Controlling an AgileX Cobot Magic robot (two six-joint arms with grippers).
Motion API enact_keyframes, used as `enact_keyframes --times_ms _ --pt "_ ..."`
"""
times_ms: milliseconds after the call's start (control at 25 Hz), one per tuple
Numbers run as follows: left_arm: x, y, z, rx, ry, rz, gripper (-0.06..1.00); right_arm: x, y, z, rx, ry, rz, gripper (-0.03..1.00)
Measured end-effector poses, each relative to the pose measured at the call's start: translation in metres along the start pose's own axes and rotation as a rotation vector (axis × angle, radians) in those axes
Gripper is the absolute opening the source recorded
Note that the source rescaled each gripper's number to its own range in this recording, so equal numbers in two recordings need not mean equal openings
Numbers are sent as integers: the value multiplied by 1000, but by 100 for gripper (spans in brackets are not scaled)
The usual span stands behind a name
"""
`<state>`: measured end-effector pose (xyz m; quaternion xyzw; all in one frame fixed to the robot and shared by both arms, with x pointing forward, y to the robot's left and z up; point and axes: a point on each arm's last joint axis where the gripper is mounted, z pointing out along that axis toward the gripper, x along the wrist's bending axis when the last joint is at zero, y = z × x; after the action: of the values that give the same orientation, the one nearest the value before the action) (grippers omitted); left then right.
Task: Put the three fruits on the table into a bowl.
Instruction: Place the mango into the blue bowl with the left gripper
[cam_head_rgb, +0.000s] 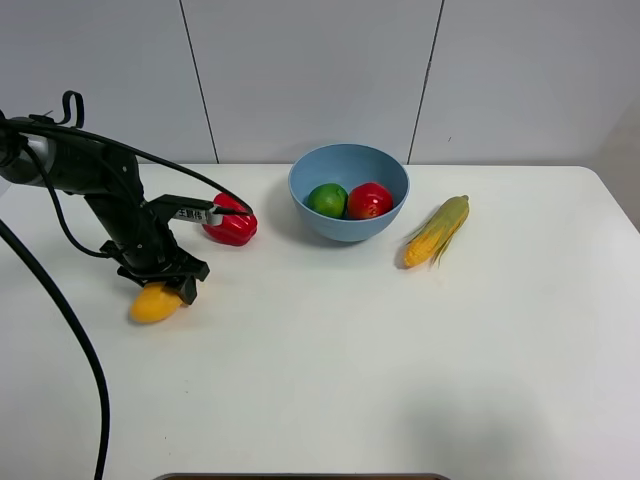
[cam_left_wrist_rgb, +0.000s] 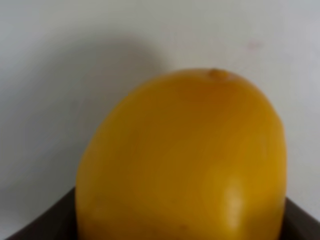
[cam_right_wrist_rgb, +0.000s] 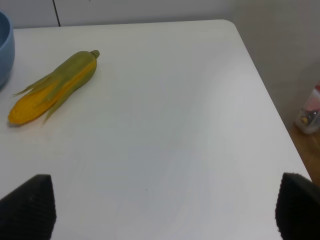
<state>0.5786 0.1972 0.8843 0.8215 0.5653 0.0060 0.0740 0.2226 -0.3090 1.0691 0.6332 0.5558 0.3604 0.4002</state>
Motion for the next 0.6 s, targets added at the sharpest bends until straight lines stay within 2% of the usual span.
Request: enact_keyframes --times_ms 400,600 --pt "-5 8 -51 -93 -7 0 0 0 0 0 0 0 0 65" --pt "-14 40 -94 -180 -30 24 0 0 0 0 0 0 0 65"
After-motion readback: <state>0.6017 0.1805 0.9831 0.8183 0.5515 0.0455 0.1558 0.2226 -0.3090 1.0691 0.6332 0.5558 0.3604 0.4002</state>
